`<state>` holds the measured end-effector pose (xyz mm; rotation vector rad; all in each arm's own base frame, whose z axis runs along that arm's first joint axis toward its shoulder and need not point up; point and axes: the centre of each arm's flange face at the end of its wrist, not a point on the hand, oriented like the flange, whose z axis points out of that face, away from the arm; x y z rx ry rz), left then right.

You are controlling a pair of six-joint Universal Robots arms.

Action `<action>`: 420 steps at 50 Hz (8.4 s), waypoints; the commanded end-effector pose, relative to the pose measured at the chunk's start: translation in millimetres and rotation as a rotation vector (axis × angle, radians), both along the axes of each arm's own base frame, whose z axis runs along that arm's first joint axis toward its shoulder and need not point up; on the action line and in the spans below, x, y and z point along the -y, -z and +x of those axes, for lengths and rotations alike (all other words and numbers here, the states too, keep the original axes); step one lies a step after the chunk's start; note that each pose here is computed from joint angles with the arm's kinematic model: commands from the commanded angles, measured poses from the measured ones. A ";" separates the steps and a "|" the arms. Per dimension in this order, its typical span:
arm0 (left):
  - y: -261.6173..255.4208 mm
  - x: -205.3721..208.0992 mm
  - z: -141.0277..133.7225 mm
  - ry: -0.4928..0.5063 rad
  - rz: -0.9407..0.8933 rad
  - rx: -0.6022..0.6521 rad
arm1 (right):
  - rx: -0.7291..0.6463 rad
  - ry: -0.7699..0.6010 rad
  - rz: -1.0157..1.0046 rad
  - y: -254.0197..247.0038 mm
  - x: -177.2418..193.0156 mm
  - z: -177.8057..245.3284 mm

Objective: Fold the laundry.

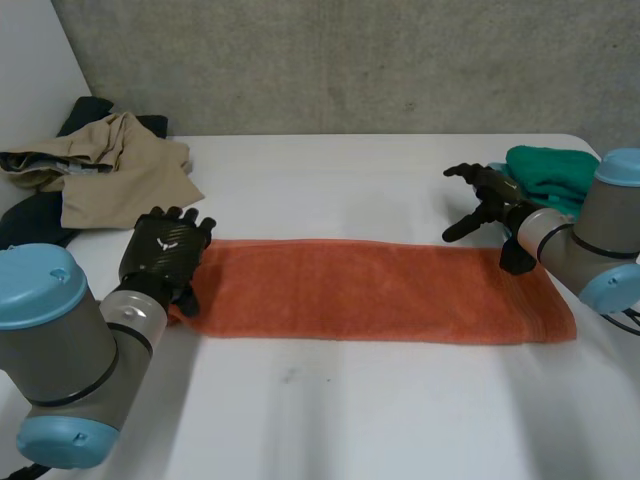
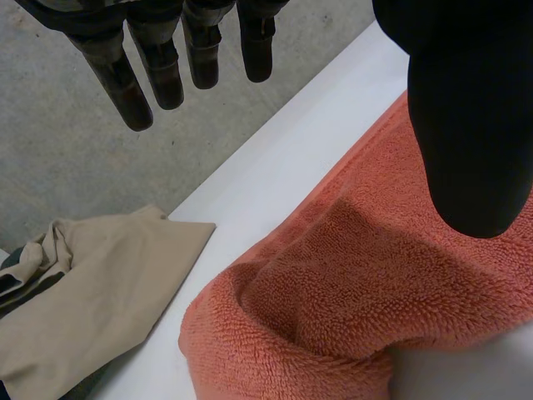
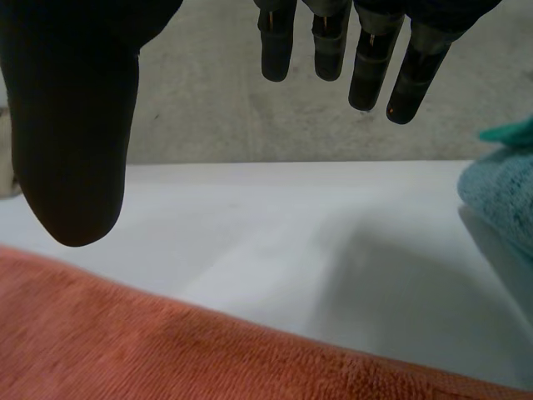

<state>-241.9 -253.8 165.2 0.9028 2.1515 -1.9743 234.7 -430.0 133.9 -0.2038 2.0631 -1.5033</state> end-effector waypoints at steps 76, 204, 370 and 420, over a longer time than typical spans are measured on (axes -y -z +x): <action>3.8 -5.6 -0.9 0.007 0.009 0.005 | 0.025 0.297 0.086 24.1 59.8 -74.2; -6.0 -20.2 -0.7 0.031 -0.007 -0.007 | -1.001 -0.042 -0.156 10.4 -106.6 -197.3; -29.5 -40.0 -11.6 0.037 0.098 -0.059 | -0.734 -1.002 -1.051 -22.4 -295.9 105.7; 5.0 -139.8 -110.8 0.367 0.241 -0.053 | -0.636 -0.381 -0.220 -27.7 -223.2 -24.0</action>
